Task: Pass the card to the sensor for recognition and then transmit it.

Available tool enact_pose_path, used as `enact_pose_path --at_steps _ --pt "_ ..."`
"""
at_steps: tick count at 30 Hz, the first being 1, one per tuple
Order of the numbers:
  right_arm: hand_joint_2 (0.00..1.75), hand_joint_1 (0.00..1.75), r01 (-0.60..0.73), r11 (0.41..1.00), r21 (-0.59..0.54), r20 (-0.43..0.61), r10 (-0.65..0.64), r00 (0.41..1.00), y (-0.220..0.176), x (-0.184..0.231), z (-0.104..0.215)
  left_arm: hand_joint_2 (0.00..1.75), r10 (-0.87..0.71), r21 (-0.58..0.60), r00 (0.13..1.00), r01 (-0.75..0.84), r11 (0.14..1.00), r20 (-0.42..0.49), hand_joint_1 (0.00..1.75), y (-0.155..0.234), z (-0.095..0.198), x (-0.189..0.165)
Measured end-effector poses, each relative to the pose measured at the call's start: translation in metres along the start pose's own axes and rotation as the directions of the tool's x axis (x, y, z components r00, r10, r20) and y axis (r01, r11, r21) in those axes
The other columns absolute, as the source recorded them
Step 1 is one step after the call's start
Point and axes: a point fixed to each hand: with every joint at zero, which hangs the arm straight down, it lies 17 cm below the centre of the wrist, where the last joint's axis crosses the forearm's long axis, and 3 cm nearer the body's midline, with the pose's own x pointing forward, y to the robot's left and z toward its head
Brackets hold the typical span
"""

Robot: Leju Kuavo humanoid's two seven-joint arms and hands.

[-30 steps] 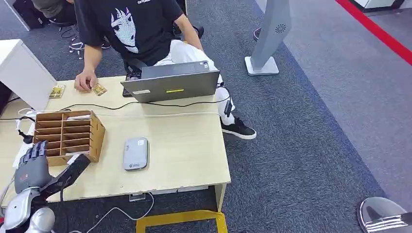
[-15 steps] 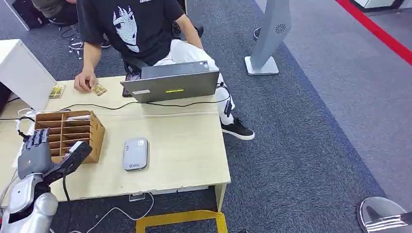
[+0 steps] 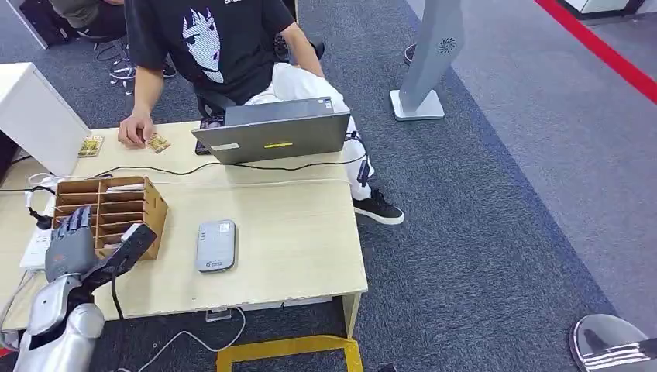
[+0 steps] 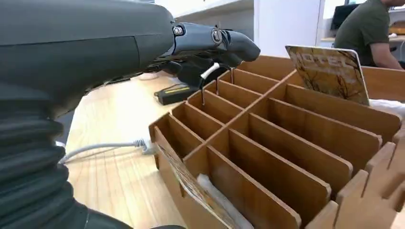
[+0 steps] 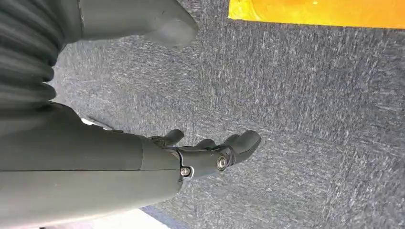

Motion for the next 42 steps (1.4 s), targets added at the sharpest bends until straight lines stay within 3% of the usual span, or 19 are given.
enact_pose_path --at_steps 7,8,9,10,35,42 --pt "1.75 0.0 0.021 1.0 -0.005 -0.004 -0.021 1.0 -0.002 0.004 -0.001 1.75 0.026 -0.004 1.0 -0.026 1.0 -0.002 0.0 -0.001 -0.01 0.01" --pt "1.75 0.0 0.022 1.0 -0.006 -0.005 -0.022 1.0 -0.002 0.004 -0.001 1.75 0.028 -0.004 1.0 -0.028 1.0 -0.002 0.33 -0.001 -0.011 0.011" --pt "1.75 0.0 0.024 1.0 -0.006 -0.006 -0.024 1.0 -0.002 0.004 -0.001 1.75 0.03 -0.005 1.0 -0.03 1.0 -0.002 0.91 -0.001 -0.012 0.012" --pt "1.75 0.0 0.025 1.0 -0.006 -0.007 -0.025 1.0 -0.001 0.004 -0.001 1.75 0.033 -0.005 0.999 -0.033 0.999 -0.003 1.75 -0.002 -0.013 0.013" --pt "1.75 0.0 0.051 0.999 -0.013 -0.014 -0.052 0.999 -0.001 0.005 0.0 1.75 0.07 0.005 0.997 -0.07 0.998 -0.019 1.75 0.0 -0.021 0.02" --pt "1.75 0.0 0.027 1.0 -0.002 -0.008 -0.027 1.0 -0.014 -0.023 -0.006 1.75 0.073 0.042 0.997 -0.071 0.997 -0.037 1.75 0.013 -0.024 0.004"
